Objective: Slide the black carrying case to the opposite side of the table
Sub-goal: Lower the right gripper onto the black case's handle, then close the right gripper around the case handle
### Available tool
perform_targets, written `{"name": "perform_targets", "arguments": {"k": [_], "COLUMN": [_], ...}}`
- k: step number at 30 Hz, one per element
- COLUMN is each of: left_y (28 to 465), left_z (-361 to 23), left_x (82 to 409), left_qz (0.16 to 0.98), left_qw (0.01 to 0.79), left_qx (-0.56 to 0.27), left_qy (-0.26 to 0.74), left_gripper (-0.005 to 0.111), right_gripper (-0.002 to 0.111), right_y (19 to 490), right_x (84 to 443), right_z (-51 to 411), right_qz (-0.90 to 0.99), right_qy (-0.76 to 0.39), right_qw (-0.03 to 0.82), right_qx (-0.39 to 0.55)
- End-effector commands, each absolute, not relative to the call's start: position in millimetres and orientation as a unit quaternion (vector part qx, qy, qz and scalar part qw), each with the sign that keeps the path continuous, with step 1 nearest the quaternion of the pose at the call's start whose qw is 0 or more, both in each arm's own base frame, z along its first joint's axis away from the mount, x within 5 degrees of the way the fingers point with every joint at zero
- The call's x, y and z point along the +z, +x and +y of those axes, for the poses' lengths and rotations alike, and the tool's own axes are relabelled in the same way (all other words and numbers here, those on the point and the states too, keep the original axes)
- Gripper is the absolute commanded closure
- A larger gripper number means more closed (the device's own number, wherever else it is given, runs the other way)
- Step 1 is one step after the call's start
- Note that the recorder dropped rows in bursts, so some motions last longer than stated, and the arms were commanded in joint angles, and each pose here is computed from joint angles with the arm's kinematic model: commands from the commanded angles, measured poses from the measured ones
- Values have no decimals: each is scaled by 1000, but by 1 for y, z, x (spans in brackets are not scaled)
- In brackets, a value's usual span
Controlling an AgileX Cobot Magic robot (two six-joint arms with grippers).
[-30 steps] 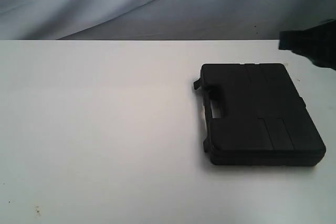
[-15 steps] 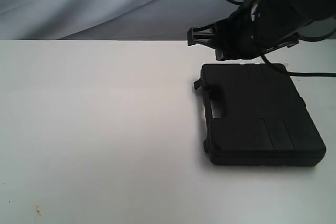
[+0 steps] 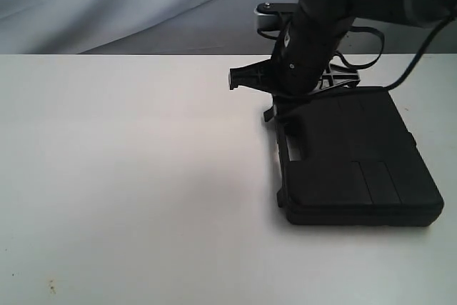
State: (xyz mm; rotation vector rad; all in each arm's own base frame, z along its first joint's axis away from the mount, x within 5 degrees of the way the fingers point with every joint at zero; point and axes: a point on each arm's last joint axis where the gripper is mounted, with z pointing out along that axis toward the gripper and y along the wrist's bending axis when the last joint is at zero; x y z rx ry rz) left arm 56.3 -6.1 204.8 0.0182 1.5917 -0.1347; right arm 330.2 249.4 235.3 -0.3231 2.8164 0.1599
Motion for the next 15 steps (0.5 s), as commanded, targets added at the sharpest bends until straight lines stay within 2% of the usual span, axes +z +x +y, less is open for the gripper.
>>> {"name": "perform_targets", "arguments": {"k": [1, 7, 15], "left_y": [56, 56, 56], "left_z": [-6, -6, -6], "left_x": [204, 204, 204], "left_qz": [713, 713, 713], "left_qw": [698, 698, 698], "left_qx": [-60, -60, -60], "left_qy": [7, 7, 7], "left_gripper": [107, 107, 107], "right_gripper": [108, 108, 108], "right_y": [340, 351, 366], "right_x": [225, 212, 212], "right_z": [256, 252, 239], "right_qz": [984, 987, 985], "right_qy": [-117, -107, -86], "right_qw": [125, 116, 142], "right_qx": [42, 35, 47]}}
